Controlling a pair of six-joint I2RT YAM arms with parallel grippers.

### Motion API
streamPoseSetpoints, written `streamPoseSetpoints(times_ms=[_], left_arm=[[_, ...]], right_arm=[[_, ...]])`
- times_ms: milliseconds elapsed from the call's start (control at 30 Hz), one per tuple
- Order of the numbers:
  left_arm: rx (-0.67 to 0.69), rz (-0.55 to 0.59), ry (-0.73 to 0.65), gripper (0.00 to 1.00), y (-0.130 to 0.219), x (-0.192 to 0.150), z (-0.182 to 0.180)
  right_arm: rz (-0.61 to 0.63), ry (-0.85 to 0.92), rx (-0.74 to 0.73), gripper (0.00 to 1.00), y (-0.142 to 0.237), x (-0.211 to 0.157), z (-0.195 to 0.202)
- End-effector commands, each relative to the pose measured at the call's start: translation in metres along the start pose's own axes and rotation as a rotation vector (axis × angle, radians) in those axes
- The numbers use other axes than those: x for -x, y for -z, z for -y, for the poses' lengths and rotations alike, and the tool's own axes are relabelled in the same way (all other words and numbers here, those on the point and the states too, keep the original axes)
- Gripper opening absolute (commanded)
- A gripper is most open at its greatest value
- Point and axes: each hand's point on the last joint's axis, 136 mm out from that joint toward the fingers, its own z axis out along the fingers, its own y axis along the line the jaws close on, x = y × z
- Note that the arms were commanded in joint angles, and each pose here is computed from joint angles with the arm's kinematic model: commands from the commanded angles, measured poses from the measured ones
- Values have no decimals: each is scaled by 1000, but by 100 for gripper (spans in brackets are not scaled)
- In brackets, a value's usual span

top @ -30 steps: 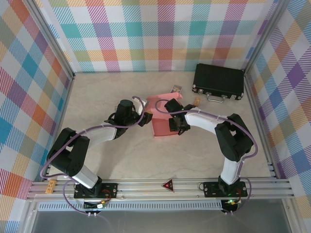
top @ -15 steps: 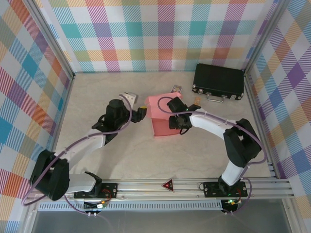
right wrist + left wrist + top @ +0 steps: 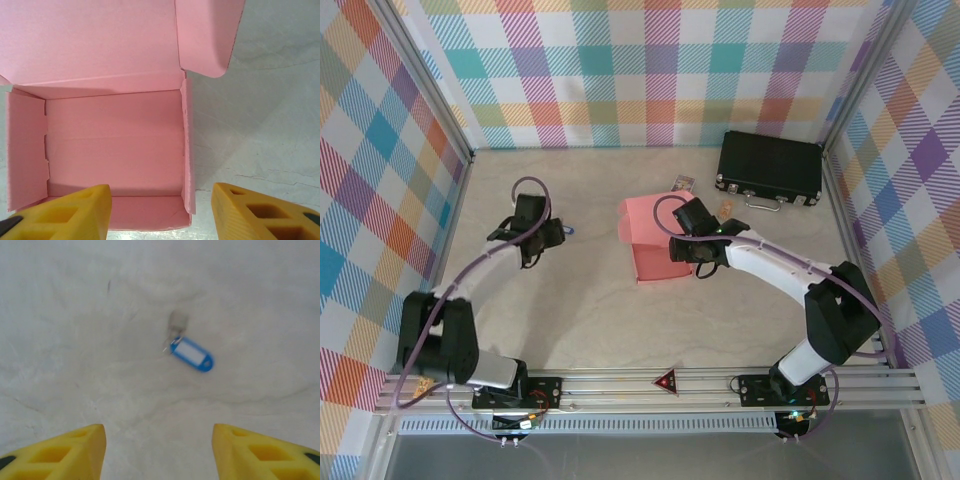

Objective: Fold the paper box

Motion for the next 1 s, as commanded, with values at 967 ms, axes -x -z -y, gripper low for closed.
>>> streamPoseSetpoints(times_ms=[967], left_arm=[[-218,-165,128,29,-87,13,10]], right_arm=[[-53,1,10,56,-4,-16,4]])
